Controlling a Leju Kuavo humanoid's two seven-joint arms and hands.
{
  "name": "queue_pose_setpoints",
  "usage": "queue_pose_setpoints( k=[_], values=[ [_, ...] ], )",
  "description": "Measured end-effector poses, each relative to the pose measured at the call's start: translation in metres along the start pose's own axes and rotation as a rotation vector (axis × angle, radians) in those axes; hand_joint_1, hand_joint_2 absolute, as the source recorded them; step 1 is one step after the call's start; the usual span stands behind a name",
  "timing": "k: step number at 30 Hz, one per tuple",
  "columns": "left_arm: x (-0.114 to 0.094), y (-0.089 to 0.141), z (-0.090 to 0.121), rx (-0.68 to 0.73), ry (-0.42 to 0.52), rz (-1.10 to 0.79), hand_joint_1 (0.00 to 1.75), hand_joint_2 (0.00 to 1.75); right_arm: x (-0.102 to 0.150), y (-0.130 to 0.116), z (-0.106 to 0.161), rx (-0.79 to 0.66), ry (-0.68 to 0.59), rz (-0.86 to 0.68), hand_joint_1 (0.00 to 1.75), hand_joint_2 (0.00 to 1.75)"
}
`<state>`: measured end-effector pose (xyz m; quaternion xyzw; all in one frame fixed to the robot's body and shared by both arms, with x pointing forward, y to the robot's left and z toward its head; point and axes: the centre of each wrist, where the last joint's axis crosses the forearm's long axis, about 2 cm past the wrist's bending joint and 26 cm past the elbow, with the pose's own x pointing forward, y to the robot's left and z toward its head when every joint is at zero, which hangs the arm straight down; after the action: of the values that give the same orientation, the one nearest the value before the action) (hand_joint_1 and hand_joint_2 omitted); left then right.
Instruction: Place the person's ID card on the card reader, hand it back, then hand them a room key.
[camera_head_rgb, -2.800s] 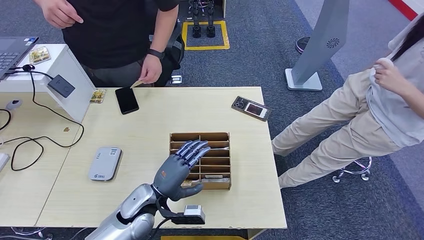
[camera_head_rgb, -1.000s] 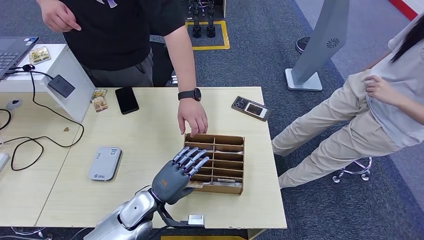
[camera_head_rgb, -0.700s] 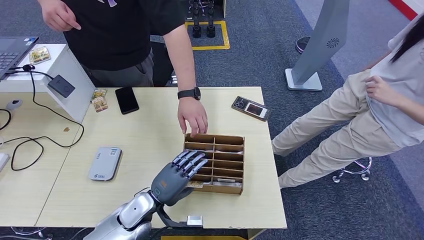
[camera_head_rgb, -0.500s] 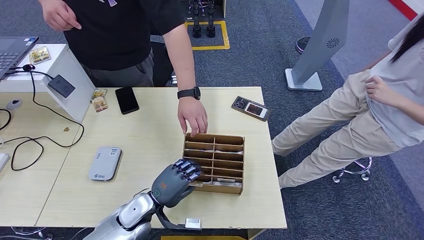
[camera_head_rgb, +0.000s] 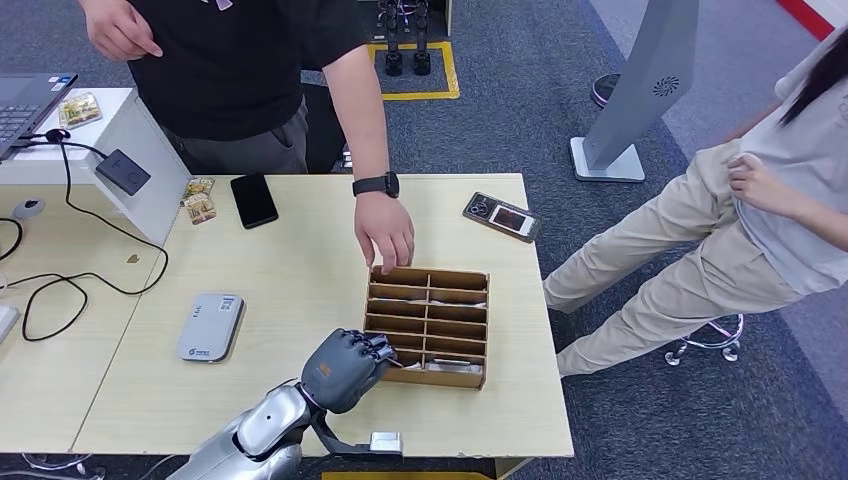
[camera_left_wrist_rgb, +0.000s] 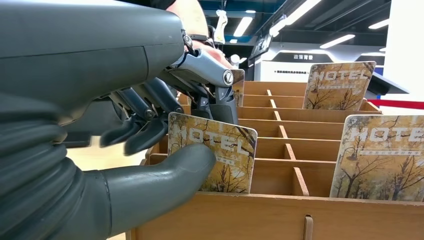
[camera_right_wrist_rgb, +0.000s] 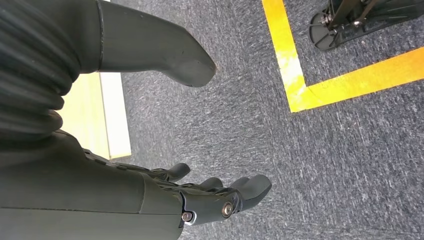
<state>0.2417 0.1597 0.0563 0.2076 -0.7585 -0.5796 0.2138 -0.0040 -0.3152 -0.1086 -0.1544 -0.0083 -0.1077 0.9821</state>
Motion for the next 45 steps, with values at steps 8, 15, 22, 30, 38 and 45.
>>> queue_pose_setpoints(
  k=[8,15,22,30,38,45],
  values=[
    [0.001,-0.001,0.003,0.046,0.013,0.042,1.75,1.75,0.000,0.000,0.000,-0.002,-0.005,0.003,0.00,1.75],
    [-0.002,0.015,-0.006,0.258,0.014,0.195,1.75,1.75,0.000,0.001,0.000,-0.005,-0.008,0.011,0.00,1.75],
    [-0.025,0.061,-0.038,0.527,0.109,0.273,1.75,1.75,0.000,0.005,0.000,-0.004,-0.011,0.019,0.00,1.75],
    [-0.052,0.107,-0.070,0.680,0.162,0.377,1.75,1.75,0.005,0.009,0.000,0.001,-0.023,0.037,0.00,1.75],
    [-0.076,0.148,-0.096,0.749,0.168,0.369,1.75,1.75,0.009,0.011,0.000,0.007,-0.030,0.045,0.00,1.75],
    [-0.114,0.182,-0.128,0.687,0.265,0.268,0.74,1.75,0.016,0.015,0.000,0.025,-0.043,0.081,0.00,1.75]
  ],
)
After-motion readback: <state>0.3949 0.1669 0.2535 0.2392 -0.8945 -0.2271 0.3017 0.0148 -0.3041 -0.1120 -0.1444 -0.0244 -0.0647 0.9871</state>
